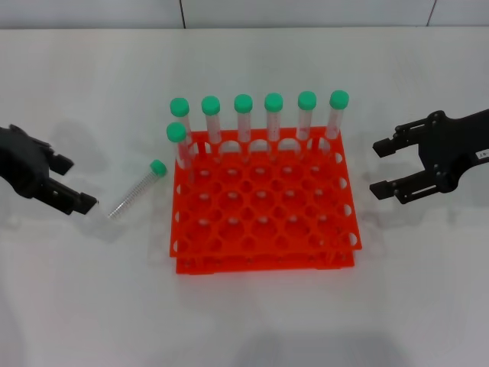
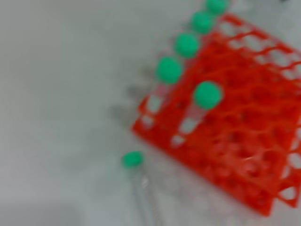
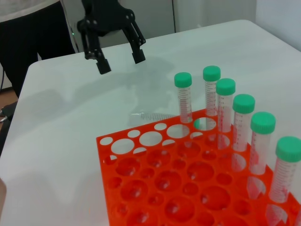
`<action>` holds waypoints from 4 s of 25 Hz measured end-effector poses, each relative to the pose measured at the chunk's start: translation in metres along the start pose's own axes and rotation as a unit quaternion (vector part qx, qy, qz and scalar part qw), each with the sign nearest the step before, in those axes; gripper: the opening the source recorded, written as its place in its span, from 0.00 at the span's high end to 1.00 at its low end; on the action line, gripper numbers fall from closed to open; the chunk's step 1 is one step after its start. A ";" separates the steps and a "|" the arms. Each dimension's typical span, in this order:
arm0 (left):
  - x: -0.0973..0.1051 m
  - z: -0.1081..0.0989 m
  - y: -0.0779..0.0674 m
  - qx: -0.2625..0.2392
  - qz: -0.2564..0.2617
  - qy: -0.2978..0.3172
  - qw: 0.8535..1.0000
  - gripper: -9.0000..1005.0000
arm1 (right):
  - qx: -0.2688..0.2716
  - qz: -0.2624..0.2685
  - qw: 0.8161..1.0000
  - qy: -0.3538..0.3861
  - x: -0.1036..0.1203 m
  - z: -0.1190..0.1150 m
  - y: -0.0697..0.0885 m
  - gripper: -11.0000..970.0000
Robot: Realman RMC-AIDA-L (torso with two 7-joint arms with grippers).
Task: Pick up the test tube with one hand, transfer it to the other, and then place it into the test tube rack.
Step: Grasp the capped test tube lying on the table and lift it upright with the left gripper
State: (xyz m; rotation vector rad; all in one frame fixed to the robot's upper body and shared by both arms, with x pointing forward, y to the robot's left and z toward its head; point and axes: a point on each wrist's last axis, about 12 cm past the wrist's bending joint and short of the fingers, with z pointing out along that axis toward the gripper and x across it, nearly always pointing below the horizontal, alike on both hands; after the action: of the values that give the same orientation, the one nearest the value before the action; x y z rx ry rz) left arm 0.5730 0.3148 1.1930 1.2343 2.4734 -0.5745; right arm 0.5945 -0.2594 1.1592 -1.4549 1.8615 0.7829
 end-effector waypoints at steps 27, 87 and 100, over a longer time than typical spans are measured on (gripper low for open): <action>0.002 0.057 0.011 -0.045 -0.069 0.036 0.996 0.22 | -0.005 -0.010 1.000 -0.012 -0.003 0.007 0.003 0.24; -0.025 0.074 0.006 -0.087 -0.101 0.061 0.989 0.81 | 0.003 -0.011 1.000 -0.014 0.002 0.006 0.004 0.26; -0.013 0.006 -0.006 -0.160 -0.065 -0.097 0.980 0.81 | 0.002 -0.009 1.000 -0.015 0.003 0.007 0.005 0.26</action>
State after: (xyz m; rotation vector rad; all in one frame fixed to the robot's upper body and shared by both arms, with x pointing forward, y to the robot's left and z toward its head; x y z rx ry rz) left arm 0.5765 0.2998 1.1954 0.8563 2.3755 -0.2955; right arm 0.5903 -0.2544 1.1530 -1.4487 1.8244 0.7868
